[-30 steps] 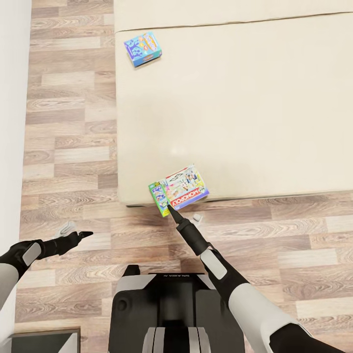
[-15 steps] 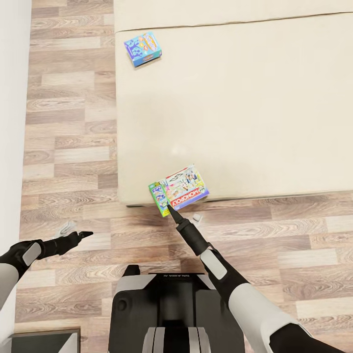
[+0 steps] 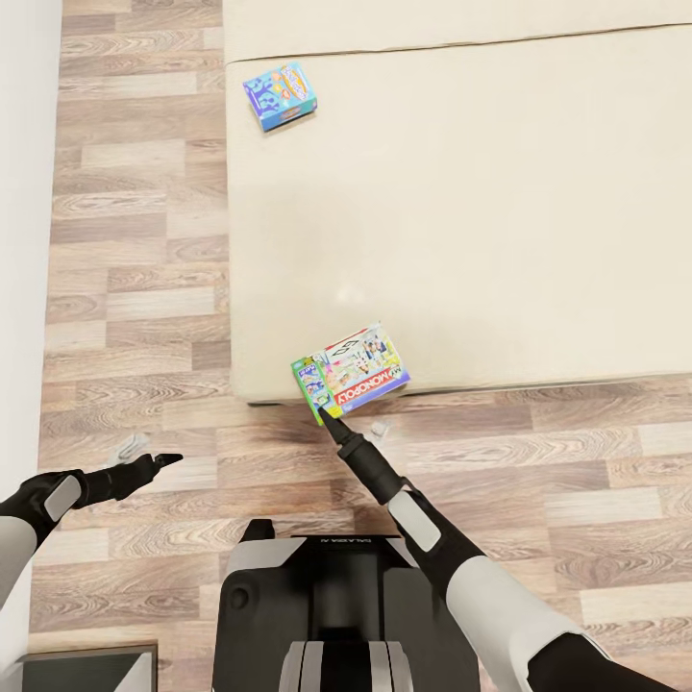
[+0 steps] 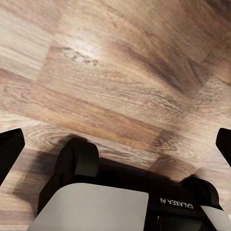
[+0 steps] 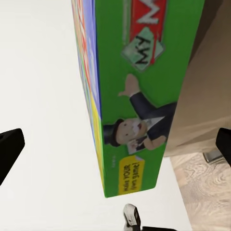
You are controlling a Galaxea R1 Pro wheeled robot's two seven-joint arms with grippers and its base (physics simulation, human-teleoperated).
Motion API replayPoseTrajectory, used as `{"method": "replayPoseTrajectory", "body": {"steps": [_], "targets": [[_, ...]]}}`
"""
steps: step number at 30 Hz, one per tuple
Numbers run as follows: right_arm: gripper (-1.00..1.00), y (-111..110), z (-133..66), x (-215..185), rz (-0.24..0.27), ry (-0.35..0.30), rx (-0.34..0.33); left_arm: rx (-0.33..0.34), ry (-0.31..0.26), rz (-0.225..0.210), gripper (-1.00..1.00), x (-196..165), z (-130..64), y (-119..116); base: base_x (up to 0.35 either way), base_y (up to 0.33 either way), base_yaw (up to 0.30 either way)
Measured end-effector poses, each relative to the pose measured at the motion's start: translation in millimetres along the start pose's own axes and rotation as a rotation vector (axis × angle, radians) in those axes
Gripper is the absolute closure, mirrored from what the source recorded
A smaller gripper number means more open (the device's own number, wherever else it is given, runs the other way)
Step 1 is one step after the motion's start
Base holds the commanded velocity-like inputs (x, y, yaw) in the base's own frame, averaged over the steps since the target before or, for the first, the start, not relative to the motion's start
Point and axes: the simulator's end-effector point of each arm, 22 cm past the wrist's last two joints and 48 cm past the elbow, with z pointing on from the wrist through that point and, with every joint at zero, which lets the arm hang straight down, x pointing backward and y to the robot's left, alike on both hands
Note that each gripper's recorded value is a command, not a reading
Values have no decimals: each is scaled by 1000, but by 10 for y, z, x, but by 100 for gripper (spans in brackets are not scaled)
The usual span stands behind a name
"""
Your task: Put all the toys in the child's room - the three board games (two on the bed and one on the table), the two jigsaw puzzles on the table, and the tennis ball on the table - inside the toy box on the table in the child's room.
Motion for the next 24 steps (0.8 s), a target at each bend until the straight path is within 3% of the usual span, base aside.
{"method": "replayPoseTrajectory", "body": {"steps": [2, 3, 24], "targets": [[-100, 1, 0, 4, 0, 1, 0, 0, 0, 0, -100, -1, -1, 1, 0, 0, 0], [100, 2, 0, 5, 0, 1, -1, 0, 0, 0, -100, -1, -1, 1, 0, 0, 0], [100, 29, 2, 6, -1, 1, -13, 1, 0, 1, -100, 3, 5, -7, 0, 0, 0]]}}
